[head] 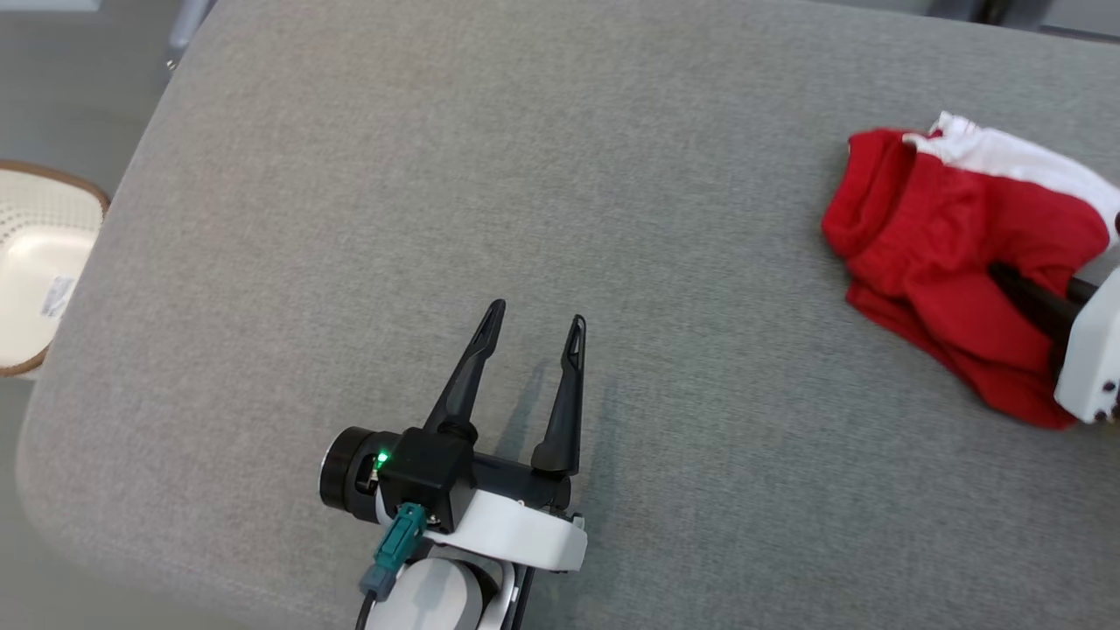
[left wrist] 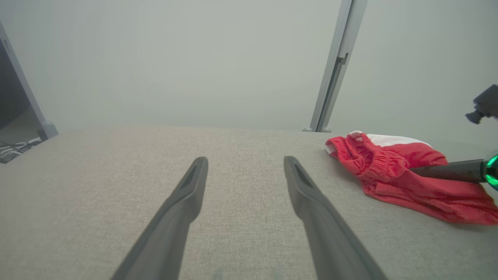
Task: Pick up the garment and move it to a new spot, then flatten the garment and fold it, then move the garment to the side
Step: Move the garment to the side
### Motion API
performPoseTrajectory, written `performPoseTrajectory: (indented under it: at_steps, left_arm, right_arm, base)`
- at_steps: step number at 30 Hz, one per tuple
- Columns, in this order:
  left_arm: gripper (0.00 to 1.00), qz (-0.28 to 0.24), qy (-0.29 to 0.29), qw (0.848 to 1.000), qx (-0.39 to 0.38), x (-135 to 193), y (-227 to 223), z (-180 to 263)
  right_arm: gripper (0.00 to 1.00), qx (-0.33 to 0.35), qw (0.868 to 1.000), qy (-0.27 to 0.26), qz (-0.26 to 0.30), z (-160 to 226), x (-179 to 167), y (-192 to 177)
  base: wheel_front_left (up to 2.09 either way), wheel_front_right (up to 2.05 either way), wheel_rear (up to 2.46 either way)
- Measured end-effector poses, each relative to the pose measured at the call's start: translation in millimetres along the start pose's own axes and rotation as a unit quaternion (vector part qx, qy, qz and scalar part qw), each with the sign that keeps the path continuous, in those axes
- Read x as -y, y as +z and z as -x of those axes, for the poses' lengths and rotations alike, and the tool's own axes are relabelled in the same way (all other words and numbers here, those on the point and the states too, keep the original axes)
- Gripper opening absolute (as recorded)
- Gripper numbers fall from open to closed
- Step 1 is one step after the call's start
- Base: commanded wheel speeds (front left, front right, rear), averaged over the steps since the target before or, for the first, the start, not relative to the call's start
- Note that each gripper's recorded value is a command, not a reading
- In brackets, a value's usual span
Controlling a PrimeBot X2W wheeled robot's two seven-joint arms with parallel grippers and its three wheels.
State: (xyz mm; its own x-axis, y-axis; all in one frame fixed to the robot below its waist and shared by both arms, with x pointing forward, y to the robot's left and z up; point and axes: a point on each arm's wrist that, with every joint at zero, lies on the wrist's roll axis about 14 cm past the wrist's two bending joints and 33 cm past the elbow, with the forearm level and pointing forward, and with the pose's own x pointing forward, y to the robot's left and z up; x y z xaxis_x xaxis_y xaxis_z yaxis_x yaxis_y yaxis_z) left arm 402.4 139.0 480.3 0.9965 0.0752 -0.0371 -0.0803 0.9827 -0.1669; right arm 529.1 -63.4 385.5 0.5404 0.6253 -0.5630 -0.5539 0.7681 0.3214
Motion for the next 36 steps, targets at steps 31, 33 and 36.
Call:
performPoseTrajectory:
  at_steps: [31, 33, 36]
  left_arm:
    - [1.0, 0.034, -0.28, 0.959, 0.015, 177, -25, -64]
    - [1.0, 0.037, -0.288, 0.957, 0.007, 182, -34, -66]
    - [1.0, 0.04, -0.292, 0.955, -0.008, 184, -48, -69]
  right_arm:
    - [0.0, -0.064, 0.938, -0.296, 0.171, 247, 200, -14]
    - [0.0, -0.084, 0.932, -0.31, 0.17, 252, 214, -25]
    - [0.0, -0.116, 0.918, -0.331, 0.188, 260, 235, -39]
  base:
    - [0.0, 0.0, 0.0]
    - [0.0, 0.0, 0.0]
    - [0.0, 0.0, 0.0]
